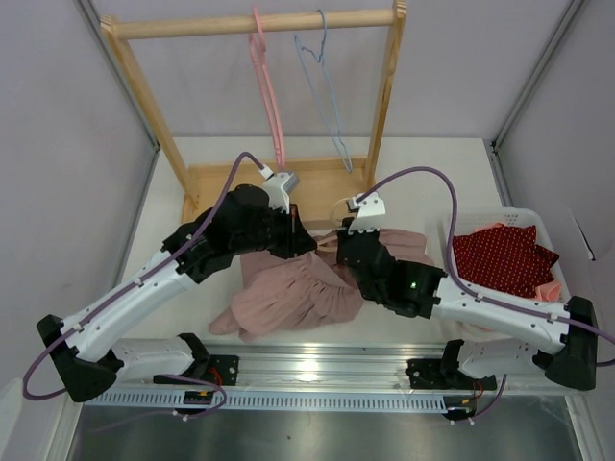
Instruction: Place the skirt on the hanger
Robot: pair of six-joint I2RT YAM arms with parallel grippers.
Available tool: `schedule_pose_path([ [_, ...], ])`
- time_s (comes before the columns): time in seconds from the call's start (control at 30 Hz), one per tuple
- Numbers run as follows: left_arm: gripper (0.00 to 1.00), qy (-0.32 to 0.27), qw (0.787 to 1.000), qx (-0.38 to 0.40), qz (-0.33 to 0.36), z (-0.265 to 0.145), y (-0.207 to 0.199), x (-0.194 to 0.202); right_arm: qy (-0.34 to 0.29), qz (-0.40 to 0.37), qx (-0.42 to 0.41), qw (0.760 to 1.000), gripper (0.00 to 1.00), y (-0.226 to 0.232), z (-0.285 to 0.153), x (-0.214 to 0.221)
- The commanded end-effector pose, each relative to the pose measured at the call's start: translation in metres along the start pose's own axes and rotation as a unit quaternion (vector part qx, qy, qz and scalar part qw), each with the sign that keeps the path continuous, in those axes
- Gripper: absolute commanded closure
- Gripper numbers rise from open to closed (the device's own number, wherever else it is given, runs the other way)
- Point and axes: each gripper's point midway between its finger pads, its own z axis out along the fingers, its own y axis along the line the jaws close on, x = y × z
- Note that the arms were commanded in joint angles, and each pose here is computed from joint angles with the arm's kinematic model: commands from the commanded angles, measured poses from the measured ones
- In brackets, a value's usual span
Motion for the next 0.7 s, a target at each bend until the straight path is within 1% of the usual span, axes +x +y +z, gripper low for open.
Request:
schedule_pose_path([
  [0.0, 1.00, -0.020, 0.999, 0.001, 0.029, -0.001, -0.008, -0.017, 0.025, 0.016, -0.037, 0.999, 1.00, 0.031, 0.000, 0.022],
  [0.03, 1.00, -0.017, 0.999, -0.005, 0.030, -0.001, -0.006, -0.015, 0.019, 0.013, -0.048, 0.999, 1.00, 0.041, -0.008, 0.018],
  [0.07, 1.00, -0.015, 0.999, -0.011, 0.033, -0.001, -0.003, -0.013, 0.006, 0.012, -0.050, 0.999, 1.00, 0.044, -0.014, 0.001],
  [0.17, 1.00, -0.021, 0.999, -0.010, 0.039, -0.006, -0.005, -0.015, -0.010, 0.016, -0.067, 0.998, 1.00, 0.052, -0.027, -0.026],
  [0.23, 1.00, -0.023, 0.999, -0.005, 0.045, -0.013, -0.009, -0.019, -0.006, 0.022, -0.076, 0.997, 1.00, 0.053, -0.030, -0.021],
  [0.27, 1.00, -0.029, 0.998, -0.008, 0.051, -0.016, -0.009, -0.022, 0.002, 0.018, -0.074, 0.997, 1.00, 0.052, -0.025, -0.002],
  [0.33, 1.00, -0.032, 0.998, -0.016, 0.056, -0.021, -0.006, -0.022, 0.027, 0.020, -0.070, 0.997, 1.00, 0.051, -0.018, 0.017],
  [0.37, 0.97, -0.027, 0.997, -0.020, 0.066, -0.021, -0.003, -0.020, 0.030, 0.020, -0.070, 0.997, 1.00, 0.054, -0.019, 0.020],
  [0.47, 0.94, -0.010, 0.996, -0.035, 0.081, -0.017, 0.005, -0.013, 0.006, 0.018, -0.070, 0.997, 1.00, 0.057, -0.027, -0.001],
  [0.5, 0.92, -0.006, 0.996, -0.032, 0.085, -0.017, 0.005, -0.011, -0.003, 0.019, -0.070, 0.997, 1.00, 0.058, -0.030, -0.014],
  [0.53, 0.84, -0.015, 0.995, -0.022, 0.094, -0.020, 0.002, -0.014, -0.011, 0.017, -0.058, 0.998, 1.00, 0.053, -0.030, -0.021],
  [0.6, 0.74, -0.027, 0.994, -0.001, 0.105, -0.024, -0.006, -0.017, -0.016, 0.006, -0.054, 0.998, 1.00, 0.049, -0.032, -0.028],
  [0.63, 0.63, -0.033, 0.993, 0.009, 0.116, -0.027, -0.009, -0.019, -0.017, 0.006, -0.052, 0.998, 1.00, 0.047, -0.031, -0.029],
  [0.67, 0.58, -0.042, 0.991, 0.018, 0.123, -0.032, -0.013, -0.023, -0.015, 0.006, -0.054, 0.998, 1.00, 0.047, -0.031, -0.028],
])
